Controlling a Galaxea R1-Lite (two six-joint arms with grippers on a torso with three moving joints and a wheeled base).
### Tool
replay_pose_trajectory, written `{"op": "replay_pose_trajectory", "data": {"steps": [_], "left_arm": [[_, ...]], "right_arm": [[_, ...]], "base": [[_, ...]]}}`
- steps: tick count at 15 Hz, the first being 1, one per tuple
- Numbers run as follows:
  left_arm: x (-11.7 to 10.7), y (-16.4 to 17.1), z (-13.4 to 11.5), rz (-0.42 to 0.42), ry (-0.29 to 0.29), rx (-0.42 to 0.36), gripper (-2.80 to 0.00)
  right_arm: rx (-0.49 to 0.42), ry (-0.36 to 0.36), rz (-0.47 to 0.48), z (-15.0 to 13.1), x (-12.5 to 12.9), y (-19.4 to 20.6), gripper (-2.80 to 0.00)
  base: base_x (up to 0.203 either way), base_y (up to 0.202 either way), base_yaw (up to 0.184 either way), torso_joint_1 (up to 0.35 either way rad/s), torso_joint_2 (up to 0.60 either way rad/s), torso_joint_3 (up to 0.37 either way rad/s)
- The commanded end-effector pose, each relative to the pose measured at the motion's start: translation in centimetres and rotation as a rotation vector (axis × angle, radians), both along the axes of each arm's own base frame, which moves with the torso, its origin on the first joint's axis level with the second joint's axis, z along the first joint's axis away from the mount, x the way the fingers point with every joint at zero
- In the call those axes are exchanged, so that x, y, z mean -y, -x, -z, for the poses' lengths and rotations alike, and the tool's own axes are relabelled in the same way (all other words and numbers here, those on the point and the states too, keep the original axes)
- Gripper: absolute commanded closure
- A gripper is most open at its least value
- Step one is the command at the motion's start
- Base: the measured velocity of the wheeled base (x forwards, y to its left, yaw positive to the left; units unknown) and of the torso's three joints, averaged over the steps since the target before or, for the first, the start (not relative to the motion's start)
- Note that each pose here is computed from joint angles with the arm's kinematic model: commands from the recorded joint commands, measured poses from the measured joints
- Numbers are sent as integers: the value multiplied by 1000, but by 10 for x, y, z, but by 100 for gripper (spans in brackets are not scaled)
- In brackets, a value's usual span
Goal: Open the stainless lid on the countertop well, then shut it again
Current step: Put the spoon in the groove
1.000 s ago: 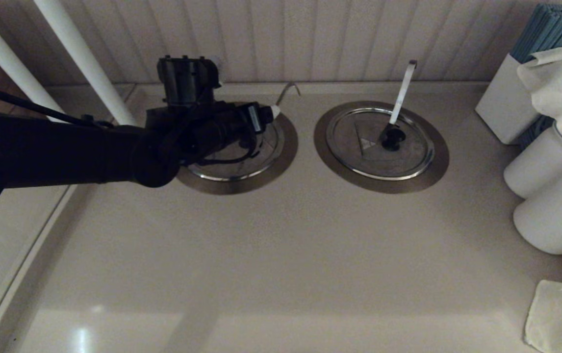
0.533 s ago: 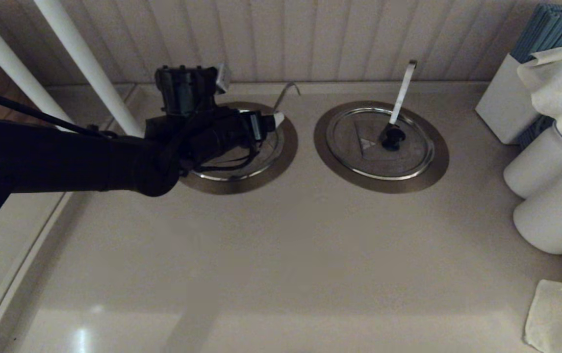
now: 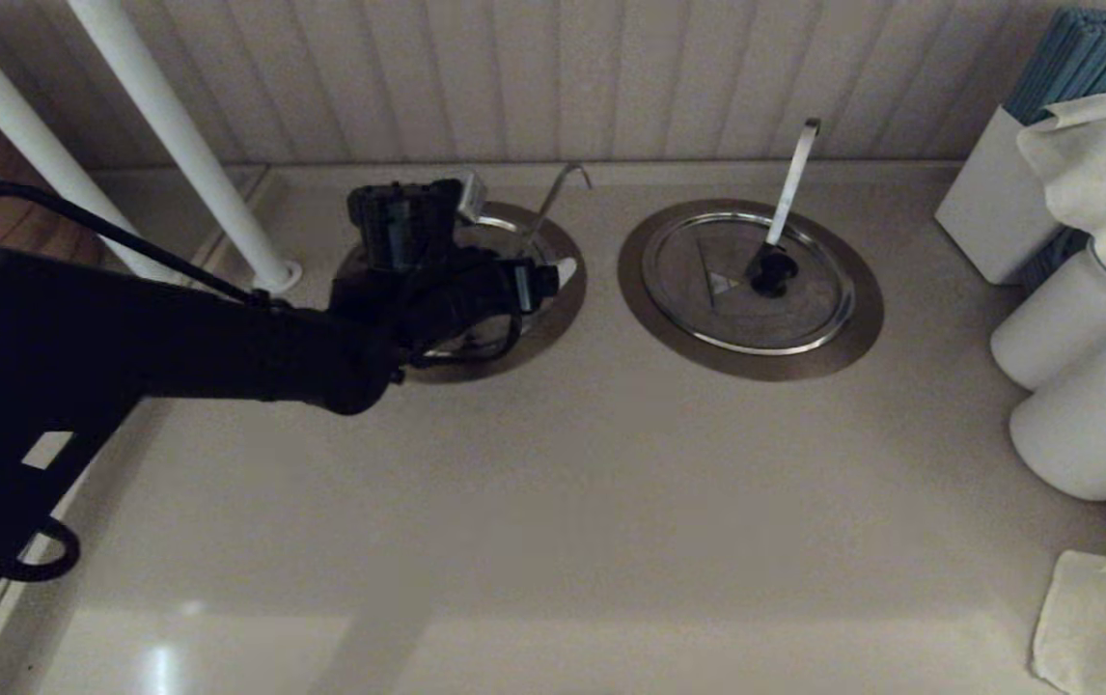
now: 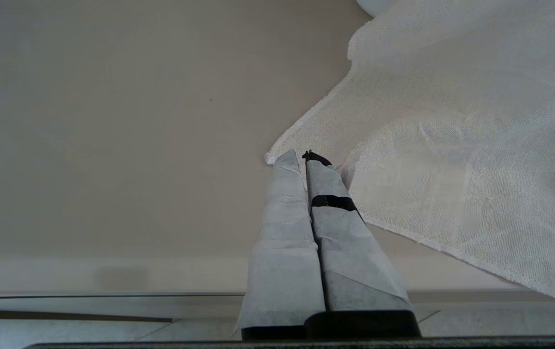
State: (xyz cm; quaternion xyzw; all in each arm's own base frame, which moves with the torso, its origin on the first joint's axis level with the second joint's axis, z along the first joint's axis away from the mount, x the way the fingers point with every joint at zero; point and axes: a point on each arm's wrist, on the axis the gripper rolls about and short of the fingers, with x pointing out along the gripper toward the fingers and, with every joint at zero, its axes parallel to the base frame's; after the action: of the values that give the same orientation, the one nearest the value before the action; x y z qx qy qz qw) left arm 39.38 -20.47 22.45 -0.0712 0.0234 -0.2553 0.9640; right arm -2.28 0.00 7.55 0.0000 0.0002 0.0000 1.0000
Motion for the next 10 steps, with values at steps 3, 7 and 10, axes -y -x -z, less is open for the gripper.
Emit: {"op": "replay_pose_trajectory", "data": {"steps": [3,7,10], "left_arm": [[5,-10,13,-5,-7,25,-280],[7,-26,18,-37,2,48,-280],[4,-43,23,-120,9,65,-280]], "right_arm": [[-1,0,0,0,0,0,0],[-1,0,0,0,0,0,0],[-1,0,0,0,0,0,0]], "base": [[0,0,0,0,0,0],[0,0,0,0,0,0],[0,0,0,0,0,0]]}}
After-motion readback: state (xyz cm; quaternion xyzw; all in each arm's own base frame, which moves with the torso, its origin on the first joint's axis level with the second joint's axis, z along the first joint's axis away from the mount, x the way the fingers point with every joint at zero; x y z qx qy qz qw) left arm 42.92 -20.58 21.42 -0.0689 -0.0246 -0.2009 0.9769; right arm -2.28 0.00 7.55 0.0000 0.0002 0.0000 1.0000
